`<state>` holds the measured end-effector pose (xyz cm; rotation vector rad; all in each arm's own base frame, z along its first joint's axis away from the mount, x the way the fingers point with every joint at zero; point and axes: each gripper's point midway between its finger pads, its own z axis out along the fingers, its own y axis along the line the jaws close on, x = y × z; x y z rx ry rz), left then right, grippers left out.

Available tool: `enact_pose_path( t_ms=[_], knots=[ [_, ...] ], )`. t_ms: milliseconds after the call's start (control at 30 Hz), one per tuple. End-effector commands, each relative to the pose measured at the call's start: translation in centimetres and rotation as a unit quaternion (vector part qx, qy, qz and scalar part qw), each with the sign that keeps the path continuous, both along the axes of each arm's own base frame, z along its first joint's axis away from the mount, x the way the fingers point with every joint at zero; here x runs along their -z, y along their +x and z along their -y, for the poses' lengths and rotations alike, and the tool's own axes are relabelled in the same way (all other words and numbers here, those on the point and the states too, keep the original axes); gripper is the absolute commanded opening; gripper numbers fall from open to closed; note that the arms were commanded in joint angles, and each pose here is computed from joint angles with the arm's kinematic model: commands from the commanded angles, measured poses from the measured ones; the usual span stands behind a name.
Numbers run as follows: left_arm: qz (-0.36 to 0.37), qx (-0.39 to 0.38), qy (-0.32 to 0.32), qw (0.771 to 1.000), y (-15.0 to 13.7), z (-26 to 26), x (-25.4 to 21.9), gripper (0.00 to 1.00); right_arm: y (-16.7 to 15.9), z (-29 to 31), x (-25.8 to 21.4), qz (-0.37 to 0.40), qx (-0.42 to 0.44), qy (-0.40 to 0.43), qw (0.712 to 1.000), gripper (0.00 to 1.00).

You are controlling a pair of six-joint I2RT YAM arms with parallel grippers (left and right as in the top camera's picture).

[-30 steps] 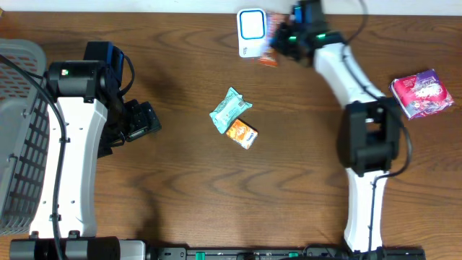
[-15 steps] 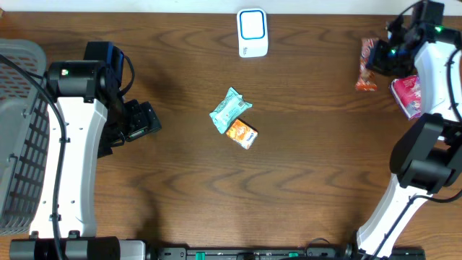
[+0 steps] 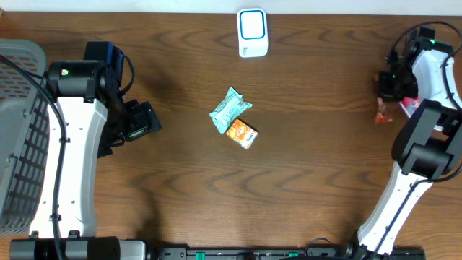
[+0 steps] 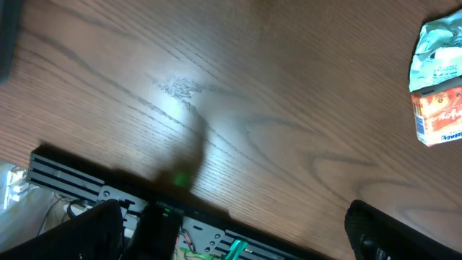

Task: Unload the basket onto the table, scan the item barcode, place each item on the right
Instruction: 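Carry the red packet to the right edge beside the pink pack, release, then move the right gripper to the mint-green wipes pack and grasp it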

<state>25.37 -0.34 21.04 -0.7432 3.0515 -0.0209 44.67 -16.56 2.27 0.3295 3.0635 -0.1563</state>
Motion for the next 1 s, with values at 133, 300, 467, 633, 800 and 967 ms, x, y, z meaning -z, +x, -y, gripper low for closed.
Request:
enact_pose_path(
  t_ms=[133,300,467,633,800,967],
  knots=[
    [-0.004,-0.003,0.008,1.0,-0.1,-0.3,0.1,0.98,-3.2,5.5,-1.1,-0.045,0.071,-0.104,0.991,0.17],
    [-0.004,-0.003,0.008,1.0,-0.1,-0.3,0.1,0.98,-2.5,4.2,-2.6,-0.018,0.077,-0.078,0.994,0.99],
    [-0.004,-0.003,0.008,1.0,-0.1,-0.3,0.1,0.98,-1.5,3.7,-7.3,0.043,0.096,-0.085,0.991,0.99],
    [-0.004,-0.003,0.008,1.0,-0.1,-0.3,0.1,0.98,0.2,0.2,-14.6,0.159,0.075,-0.012,0.984,0.99],
    [-0.004,-0.003,0.008,1.0,-0.1,-0.3,0.1,0.98,0.5,-3.9,-20.2,0.241,0.04,0.082,0.966,0.99],
    [-0.004,-0.003,0.008,1.0,-0.1,-0.3,0.1,0.97,-0.6,-8.6,-23.3,0.266,0.004,0.195,0.944,0.99]
  ],
)
